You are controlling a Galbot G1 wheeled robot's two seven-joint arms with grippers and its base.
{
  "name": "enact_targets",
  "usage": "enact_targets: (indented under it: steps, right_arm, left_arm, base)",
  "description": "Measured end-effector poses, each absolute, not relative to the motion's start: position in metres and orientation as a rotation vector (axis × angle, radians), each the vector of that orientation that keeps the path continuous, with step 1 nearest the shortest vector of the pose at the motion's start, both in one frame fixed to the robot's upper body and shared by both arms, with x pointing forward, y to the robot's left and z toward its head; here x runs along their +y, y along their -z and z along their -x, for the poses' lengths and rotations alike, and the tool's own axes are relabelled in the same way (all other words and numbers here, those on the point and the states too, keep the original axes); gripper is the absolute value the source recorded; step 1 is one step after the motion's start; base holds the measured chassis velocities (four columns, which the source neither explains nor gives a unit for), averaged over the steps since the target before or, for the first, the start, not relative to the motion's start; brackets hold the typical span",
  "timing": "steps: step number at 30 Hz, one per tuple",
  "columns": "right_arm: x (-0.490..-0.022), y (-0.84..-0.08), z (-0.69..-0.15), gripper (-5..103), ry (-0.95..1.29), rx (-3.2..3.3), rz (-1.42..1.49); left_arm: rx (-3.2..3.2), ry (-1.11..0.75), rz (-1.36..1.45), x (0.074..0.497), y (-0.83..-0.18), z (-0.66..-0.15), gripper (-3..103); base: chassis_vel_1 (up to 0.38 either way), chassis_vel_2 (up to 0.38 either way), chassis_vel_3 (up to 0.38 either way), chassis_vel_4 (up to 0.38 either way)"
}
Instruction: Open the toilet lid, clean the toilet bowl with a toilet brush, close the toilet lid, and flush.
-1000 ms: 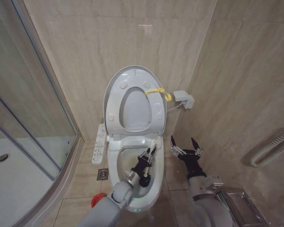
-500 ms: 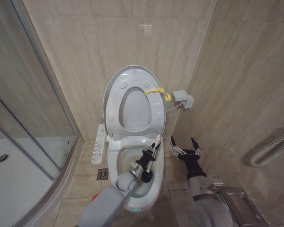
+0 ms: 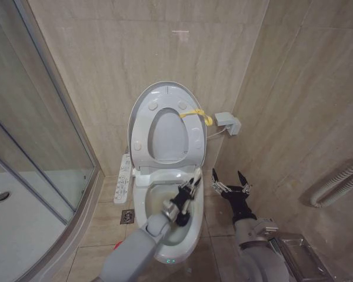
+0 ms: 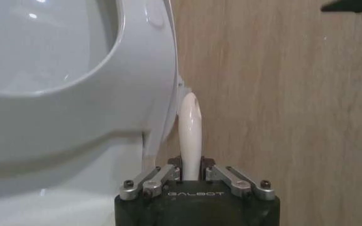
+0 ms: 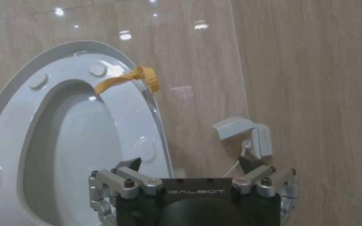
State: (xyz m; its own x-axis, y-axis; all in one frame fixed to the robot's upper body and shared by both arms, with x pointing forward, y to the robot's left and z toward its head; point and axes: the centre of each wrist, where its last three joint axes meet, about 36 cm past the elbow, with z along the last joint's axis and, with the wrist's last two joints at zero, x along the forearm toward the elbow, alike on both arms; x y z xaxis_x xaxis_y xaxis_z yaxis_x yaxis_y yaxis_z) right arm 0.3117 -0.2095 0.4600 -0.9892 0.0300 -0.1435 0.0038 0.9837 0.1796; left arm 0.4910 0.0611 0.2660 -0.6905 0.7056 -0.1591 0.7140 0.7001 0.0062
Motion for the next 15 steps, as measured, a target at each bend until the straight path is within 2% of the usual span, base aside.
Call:
enact_targets:
  steps: [5,15]
  right_arm:
    - [-0.209,-0.460,-0.312,100,-0.270,2.983,-0.026]
    - [-0.209,-0.460,-0.312,100,-0.270,2.983,-0.025]
  left_arm:
    - [2.755,0.096,-1.140,0.075,-0.262,-0.474,18]
    - [2.769,0.073,-1.020,0.139,-0.255,-0.428,18]
  base:
    - [0.000,0.000,0.000,0.000]
    - [0.000,0.000,0.000,0.000]
